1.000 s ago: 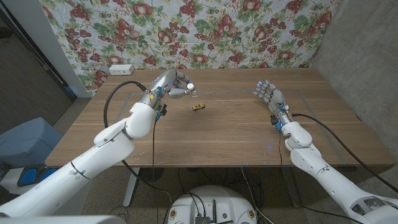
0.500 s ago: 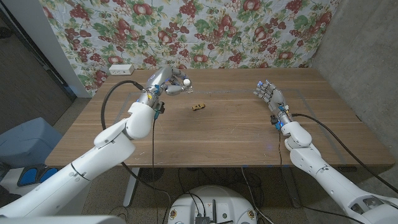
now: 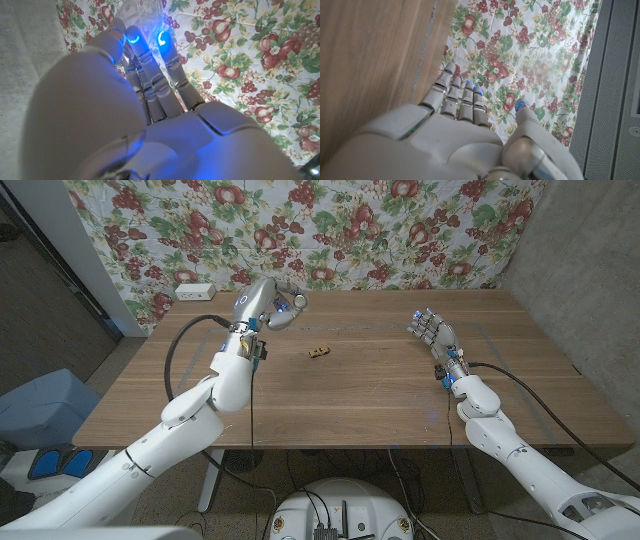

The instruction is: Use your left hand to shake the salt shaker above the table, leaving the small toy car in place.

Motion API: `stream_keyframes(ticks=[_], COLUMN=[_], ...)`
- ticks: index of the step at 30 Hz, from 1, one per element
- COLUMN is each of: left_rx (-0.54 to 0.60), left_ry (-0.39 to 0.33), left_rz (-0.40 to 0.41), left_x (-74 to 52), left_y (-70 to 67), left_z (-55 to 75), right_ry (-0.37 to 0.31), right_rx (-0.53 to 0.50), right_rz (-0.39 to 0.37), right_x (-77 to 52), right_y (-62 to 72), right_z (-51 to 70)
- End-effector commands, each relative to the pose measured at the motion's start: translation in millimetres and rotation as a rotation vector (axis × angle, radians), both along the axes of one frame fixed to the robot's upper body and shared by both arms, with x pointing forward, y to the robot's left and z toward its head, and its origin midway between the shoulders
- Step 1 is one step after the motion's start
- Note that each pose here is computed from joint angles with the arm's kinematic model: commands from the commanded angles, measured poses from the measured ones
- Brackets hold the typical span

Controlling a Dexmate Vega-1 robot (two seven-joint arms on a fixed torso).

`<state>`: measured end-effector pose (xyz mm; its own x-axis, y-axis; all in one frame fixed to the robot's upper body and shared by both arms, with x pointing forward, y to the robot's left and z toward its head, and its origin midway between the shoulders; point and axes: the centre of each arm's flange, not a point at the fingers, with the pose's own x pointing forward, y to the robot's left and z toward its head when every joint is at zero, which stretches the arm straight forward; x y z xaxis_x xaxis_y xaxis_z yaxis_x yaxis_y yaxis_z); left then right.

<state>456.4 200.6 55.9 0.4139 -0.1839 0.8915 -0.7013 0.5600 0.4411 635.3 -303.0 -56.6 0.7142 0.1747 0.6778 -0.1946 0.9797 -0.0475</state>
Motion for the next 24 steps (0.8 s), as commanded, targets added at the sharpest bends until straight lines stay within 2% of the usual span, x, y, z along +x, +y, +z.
stream_keyframes(ticks=[1,7,10,19,24], left_rx=[0.007,0.006,0.013,0.02,0.06], left_ry=[-0.135,-0.117,-0.077,0.132,0.257], left_rz=[0.05,0.059,0.074,0.081,0.108], left_x=[-9.2,-6.9,-3.6,15.2,24.5], left_y=[-8.7,-7.6,-6.8,-1.7,-2.5], left_z=[-8.3,-7.2,-6.1,-0.8,3.3], right_ry=[0.007,0.009,0.008,0.012,0.016], right_rx=[0.003,0.001,-0.004,-0.003,-0.004], right_rz=[-0.004,-0.003,-0.003,-0.006,-0.008], right_x=[1.0,2.0,2.4,3.1,3.4], right_y=[0.2,1.0,1.5,1.9,1.6], right_z=[-1.3,-1.1,-1.0,-0.1,-0.3])
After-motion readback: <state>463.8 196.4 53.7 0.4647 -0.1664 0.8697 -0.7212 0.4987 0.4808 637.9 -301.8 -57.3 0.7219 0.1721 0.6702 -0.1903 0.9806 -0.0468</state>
